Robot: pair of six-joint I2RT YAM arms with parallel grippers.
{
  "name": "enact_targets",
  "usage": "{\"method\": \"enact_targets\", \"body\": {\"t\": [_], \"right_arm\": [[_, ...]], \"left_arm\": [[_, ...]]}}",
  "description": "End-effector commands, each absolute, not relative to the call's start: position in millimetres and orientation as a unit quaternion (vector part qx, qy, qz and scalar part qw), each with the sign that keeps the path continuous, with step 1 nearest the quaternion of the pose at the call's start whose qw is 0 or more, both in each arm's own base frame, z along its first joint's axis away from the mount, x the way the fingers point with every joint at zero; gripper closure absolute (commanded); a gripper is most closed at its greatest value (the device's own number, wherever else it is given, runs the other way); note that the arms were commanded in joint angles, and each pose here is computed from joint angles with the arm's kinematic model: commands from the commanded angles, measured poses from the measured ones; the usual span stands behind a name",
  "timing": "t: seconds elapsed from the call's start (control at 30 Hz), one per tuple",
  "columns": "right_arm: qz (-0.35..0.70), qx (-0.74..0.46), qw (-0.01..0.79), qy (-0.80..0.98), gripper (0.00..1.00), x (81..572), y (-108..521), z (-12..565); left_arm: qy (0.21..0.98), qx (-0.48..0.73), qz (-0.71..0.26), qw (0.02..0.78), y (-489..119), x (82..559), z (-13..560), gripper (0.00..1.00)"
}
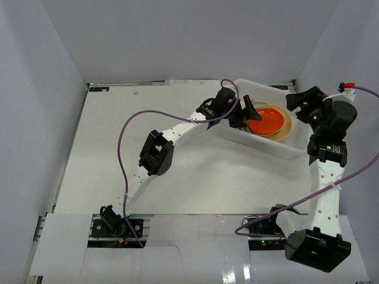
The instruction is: Place the plates into the plastic bin on the countertop
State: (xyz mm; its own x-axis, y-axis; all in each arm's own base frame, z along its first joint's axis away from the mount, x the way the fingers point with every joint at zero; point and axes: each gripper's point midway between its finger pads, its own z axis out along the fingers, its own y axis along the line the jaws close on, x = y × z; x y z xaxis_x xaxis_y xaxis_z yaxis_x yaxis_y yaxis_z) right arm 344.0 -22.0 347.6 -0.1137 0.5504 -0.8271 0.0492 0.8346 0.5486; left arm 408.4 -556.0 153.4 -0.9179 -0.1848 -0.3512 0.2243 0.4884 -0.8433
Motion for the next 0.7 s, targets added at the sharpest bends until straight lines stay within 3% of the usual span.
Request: {"method": "enact_targets", "body": {"t": [0.0,0.13,0.17,0.33,0.4,0.43,0.5,0.57,0.63,0.67], "right_arm": [[0.232,0.162,0.656,0.700,0.20,338,-2,380],[0.279,0.117,0.668,0.680,0.05,325,21,414],[0.284,0.110,0.671,0.676,0.10,322,24,421],[0.322,0.064,0.683,0.652,0.10,299,44,456],[0.347,0.038,0.683,0.642,0.10,286,57,466],[0.364,0.020,0.674,0.643,0.10,280,66,464],[0.387,-0.009,0.671,0.632,0.10,266,78,469],[0.424,-0.058,0.651,0.627,0.10,250,96,462],[0.453,-0.090,0.636,0.619,0.10,230,110,455],[0.461,-0.104,0.628,0.618,0.10,224,118,449]], "left_arm": [[0.809,0.019,-0.526,0.261,-542,414,230,0.02],[0.768,0.056,-0.536,0.345,-524,411,305,0.02],[0.758,0.075,-0.532,0.371,-518,409,321,0.02],[0.692,0.115,-0.521,0.487,-464,379,434,0.02],[0.689,0.134,-0.496,0.510,-444,368,440,0.02],[0.664,0.134,-0.499,0.541,-417,347,479,0.02],[0.676,0.147,-0.472,0.547,-397,333,459,0.02],[0.652,0.141,-0.468,0.580,-352,298,489,0.02],[0.678,0.138,-0.439,0.573,-327,284,451,0.02],[0.651,0.128,-0.447,0.600,-294,256,475,0.02]]}}
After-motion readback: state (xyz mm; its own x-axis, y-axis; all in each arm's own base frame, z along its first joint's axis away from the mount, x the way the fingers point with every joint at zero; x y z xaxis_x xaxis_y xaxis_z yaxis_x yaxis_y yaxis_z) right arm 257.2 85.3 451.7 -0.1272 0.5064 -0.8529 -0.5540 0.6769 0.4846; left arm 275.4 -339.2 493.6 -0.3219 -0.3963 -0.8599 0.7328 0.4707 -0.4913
